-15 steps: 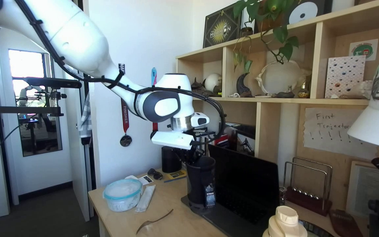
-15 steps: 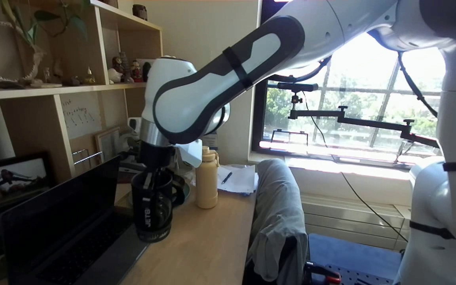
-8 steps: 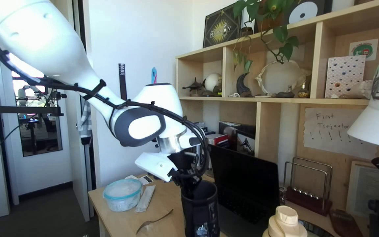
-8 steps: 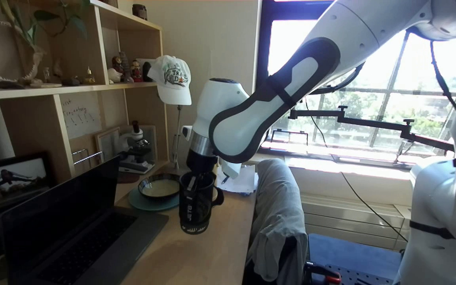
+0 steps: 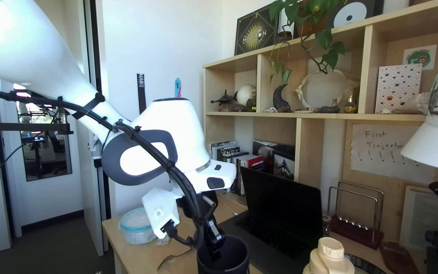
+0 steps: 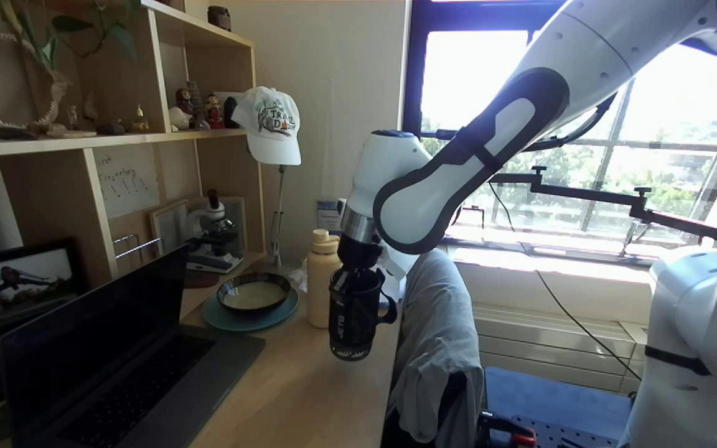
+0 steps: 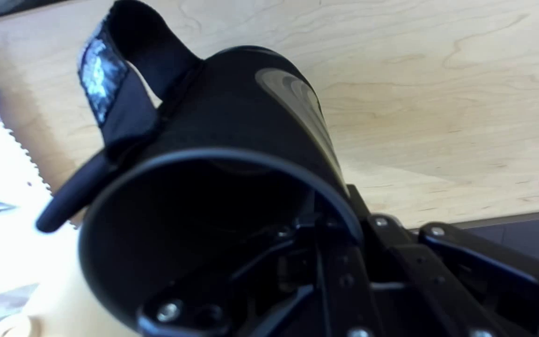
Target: Move the black cup to the right
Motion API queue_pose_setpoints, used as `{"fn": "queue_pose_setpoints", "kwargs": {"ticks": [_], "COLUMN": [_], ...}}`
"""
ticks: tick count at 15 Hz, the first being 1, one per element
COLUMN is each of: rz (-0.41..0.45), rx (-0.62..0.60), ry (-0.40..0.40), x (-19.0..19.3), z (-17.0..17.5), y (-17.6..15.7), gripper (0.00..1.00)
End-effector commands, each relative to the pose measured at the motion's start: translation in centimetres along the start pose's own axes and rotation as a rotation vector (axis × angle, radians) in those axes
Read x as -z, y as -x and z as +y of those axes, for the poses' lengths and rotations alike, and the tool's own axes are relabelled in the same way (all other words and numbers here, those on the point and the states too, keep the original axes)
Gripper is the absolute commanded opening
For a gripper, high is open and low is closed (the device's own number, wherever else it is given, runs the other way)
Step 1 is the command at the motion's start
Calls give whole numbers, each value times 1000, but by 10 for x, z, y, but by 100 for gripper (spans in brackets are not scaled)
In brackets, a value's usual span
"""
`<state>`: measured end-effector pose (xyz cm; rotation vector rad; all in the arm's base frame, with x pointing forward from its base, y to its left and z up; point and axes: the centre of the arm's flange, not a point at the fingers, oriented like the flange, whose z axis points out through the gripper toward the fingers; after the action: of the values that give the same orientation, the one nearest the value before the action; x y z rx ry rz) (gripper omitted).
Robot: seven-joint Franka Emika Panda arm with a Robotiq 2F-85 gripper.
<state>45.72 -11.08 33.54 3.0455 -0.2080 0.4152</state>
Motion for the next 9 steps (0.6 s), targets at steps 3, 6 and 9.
{"fn": "queue_pose_setpoints", "kwargs": {"ticks": [3, 6, 9], "rz": [23, 27, 32], "rx": [-125, -148, -162], "ry": [39, 28, -2], "x": [16, 13, 5], "z": [20, 26, 28], "y": [0, -12, -28], "gripper": [5, 5, 5]}}
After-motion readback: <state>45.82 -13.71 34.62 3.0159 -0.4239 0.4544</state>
